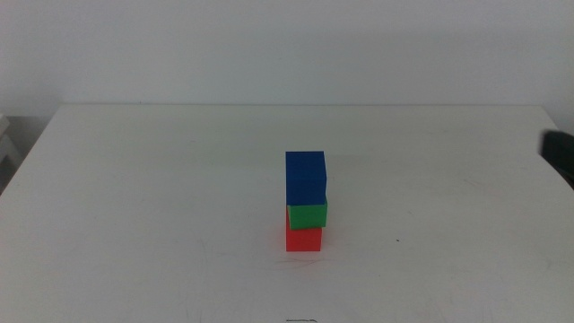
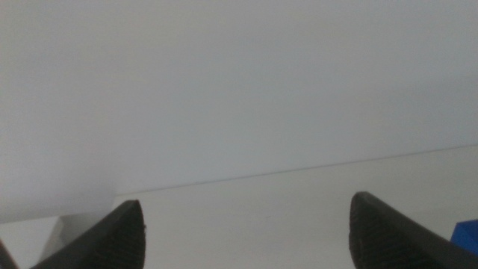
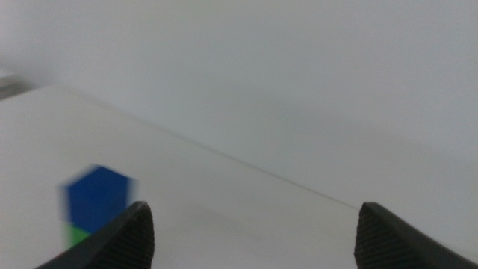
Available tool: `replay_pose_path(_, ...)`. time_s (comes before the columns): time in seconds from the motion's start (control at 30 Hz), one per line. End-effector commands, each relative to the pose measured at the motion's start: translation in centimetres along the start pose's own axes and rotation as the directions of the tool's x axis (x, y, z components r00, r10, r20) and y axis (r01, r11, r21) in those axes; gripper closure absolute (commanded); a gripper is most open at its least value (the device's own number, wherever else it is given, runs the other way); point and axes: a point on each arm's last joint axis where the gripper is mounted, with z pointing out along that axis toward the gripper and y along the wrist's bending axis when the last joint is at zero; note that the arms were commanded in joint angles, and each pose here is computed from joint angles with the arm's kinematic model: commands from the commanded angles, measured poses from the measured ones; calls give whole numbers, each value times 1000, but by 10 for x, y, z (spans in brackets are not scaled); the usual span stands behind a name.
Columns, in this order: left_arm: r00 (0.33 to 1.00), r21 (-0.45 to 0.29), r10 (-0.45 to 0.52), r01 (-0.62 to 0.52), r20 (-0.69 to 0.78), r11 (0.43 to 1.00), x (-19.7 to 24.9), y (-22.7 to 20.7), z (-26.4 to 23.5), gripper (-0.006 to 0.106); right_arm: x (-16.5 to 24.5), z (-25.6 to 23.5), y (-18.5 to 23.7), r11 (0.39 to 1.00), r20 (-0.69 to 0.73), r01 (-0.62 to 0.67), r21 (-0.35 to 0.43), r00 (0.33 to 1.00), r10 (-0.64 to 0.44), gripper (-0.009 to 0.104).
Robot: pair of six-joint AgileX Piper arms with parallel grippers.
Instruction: Stack red cubes first, then green, then blue cubes in a specific spot.
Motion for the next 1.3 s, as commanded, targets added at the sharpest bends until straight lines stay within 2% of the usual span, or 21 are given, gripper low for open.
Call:
replay_pose_path(0.0, 987, 21, -12, 9, 161, 1000, 5, -2, -7, 7, 7, -11, -11, 990, 128, 3, 141, 992, -21, 21)
replay_pose_path(0.1, 975, 41, -30, 22, 218, 999, 36, -6, -11, 7, 43, -24, -14, 970, 91, -12, 242, 996, -10, 21)
replay_pose_path(0.2, 964, 73, -94, 79, 248, 994, 73, -9, -11, 7, 78, -36, -12, 942, 65, -24, 336, 998, 2, 21)
replay_pose_path(0.37, 939, 104, -198, 175, 282, 979, 124, -12, -11, 7, 131, -46, -4, 907, 28, -29, 421, 999, 19, 21)
replay_pose_path(0.53, 953, 97, -193, 175, 232, 980, 173, -15, -9, 7, 164, -47, 4, 900, -8, 23, 434, 1000, -21, 21)
replay_pose_path(0.67, 955, 97, -190, 172, 227, 980, 197, -16, -13, 7, 172, -49, 7, 901, -17, 43, 432, 999, -40, 21)
replay_pose_path(0.83, 943, 94, -162, 141, 290, 986, 194, -15, -20, 7, 171, -52, 8, 899, 5, 43, 437, 999, -51, 21)
replay_pose_path(1.13, 944, 95, -161, 139, 287, 986, 194, -16, -20, 7, 171, -51, 8, 900, 0, 42, 434, 999, -47, 21)
replay_pose_path(1.27, 944, 62, -157, 145, 291, 988, 194, -14, -20, 7, 171, -51, 8, 900, 0, 42, 434, 999, -47, 21)
